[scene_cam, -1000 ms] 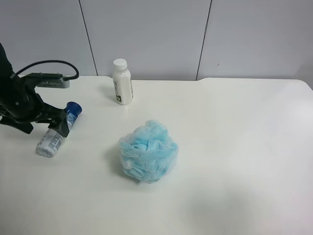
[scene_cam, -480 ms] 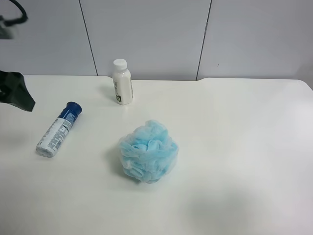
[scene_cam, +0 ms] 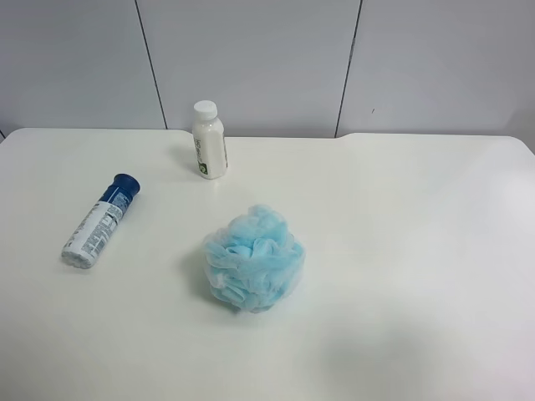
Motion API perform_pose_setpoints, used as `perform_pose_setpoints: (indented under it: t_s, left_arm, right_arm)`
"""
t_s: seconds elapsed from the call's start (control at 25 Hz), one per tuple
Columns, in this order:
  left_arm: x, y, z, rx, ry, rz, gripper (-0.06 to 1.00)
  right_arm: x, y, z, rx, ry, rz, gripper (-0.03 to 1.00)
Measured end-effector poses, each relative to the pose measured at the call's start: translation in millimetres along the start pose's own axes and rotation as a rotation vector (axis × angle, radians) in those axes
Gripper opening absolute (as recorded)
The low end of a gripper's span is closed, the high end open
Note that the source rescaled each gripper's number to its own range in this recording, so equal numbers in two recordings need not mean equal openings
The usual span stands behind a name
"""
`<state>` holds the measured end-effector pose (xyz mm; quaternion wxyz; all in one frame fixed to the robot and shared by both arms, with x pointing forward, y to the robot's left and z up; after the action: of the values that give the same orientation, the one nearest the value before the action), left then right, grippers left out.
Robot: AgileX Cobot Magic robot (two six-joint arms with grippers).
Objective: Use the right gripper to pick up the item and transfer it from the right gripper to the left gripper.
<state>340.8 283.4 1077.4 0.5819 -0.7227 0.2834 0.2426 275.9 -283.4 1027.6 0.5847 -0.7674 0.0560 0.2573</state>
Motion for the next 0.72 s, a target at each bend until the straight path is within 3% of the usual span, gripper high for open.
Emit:
perform_pose_setpoints:
  t_s: [0.24,0.4,0.52,0.72]
  left_arm:
    - [-21,46,10,0.016,0.007,-0.077,0.99]
    - [-32,66,15,0.009,0.021,-0.193,0.99]
    - [-37,76,20,0.011,0.008,-0.256,0.99]
    - [-27,77,25,0.010,-0.014,-0.265,0.99]
  right_arm:
    - [0,0,0,0.000,0.000,0.000,1.00]
    - [0,0,0,0.000,0.000,0.000,1.00]
    - [0,0,0,0.000,0.000,0.000,1.00]
    - [0,0,0,0.000,0.000,0.000,1.00]
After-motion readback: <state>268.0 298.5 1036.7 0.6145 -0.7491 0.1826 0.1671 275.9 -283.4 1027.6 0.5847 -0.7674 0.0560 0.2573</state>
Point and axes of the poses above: a point on each arm's last joint axis where the gripper is mounted, x pointing out along that axis toward the gripper, z along the wrist's bending axis when the last joint is at zero, y = z × x, the point moved 5 cm from there along x, pointing out along that axis toward the gripper, and after that the axes turned 13 degrees about -x, right-handed, at the moved point
